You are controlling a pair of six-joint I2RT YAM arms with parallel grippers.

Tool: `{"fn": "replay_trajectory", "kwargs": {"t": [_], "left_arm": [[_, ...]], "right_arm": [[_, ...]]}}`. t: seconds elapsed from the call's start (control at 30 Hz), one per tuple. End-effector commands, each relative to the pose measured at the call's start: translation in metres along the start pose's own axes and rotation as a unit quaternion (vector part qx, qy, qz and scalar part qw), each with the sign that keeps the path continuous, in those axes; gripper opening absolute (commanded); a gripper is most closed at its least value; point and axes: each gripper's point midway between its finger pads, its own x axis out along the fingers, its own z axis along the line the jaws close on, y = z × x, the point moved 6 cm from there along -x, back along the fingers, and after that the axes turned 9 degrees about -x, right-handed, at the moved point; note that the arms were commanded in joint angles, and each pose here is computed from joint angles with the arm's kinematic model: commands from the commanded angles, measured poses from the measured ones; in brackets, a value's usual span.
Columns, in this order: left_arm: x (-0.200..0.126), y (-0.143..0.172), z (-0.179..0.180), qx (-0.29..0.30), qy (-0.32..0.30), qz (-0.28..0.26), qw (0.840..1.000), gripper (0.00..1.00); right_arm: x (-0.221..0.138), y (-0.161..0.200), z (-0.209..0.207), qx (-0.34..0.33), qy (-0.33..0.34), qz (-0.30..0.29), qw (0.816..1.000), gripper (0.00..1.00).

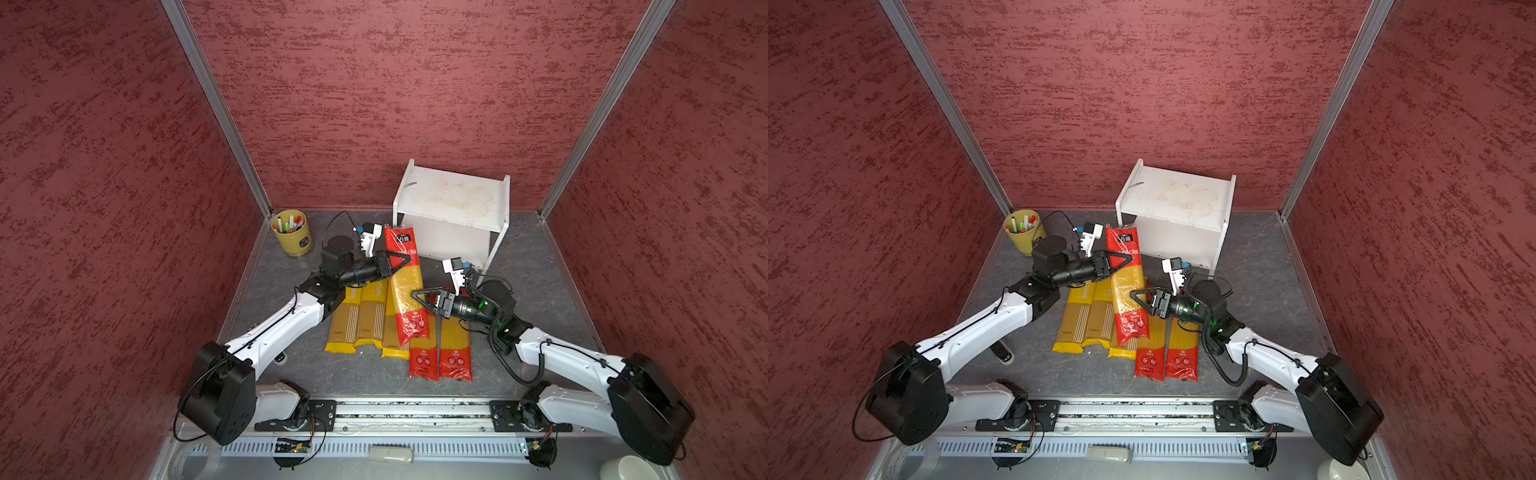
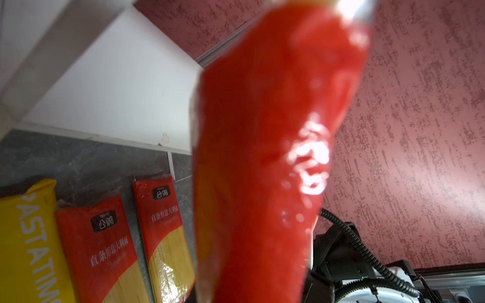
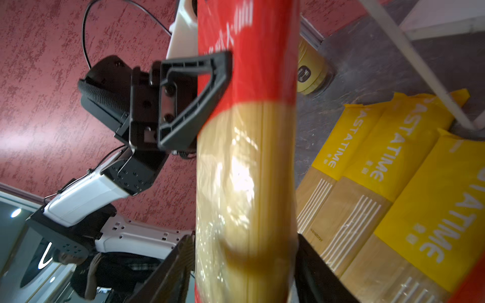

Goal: Arrange pasta packages on shelves
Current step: Pick up the pasta bag.

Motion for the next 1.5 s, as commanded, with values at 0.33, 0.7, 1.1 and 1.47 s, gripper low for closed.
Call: {"fn": "replay_trajectory", "kwargs": {"t": [0.33,0.7,1.1,1.47], "left_arm": [[-0.01,-0.047,-0.083,0.069,0.102,-0.02,0.992,0.16],[0.005,-0.072,-0.104,0.081,0.125,-0.021,0.989,0.33],[-0.009,-0.106,-0.103,0.076,0.093,-0.064,0.991,0.76],[-0.053,-0.114,-0.086,0.053,0.025,-0.134,0.989,0.89]], "right_arm": [[0.008,-0.011,0.021,-0.042,-0.086,-0.018,0.995,0.58],[0.006,-0.025,0.033,-0.049,-0.1,-0.051,0.993,0.22],[0.012,-0.088,0.072,-0.095,-0.052,-0.107,0.988,0.13],[0.019,-0.159,0.11,-0.107,-0.007,-0.165,0.98,0.09]]}}
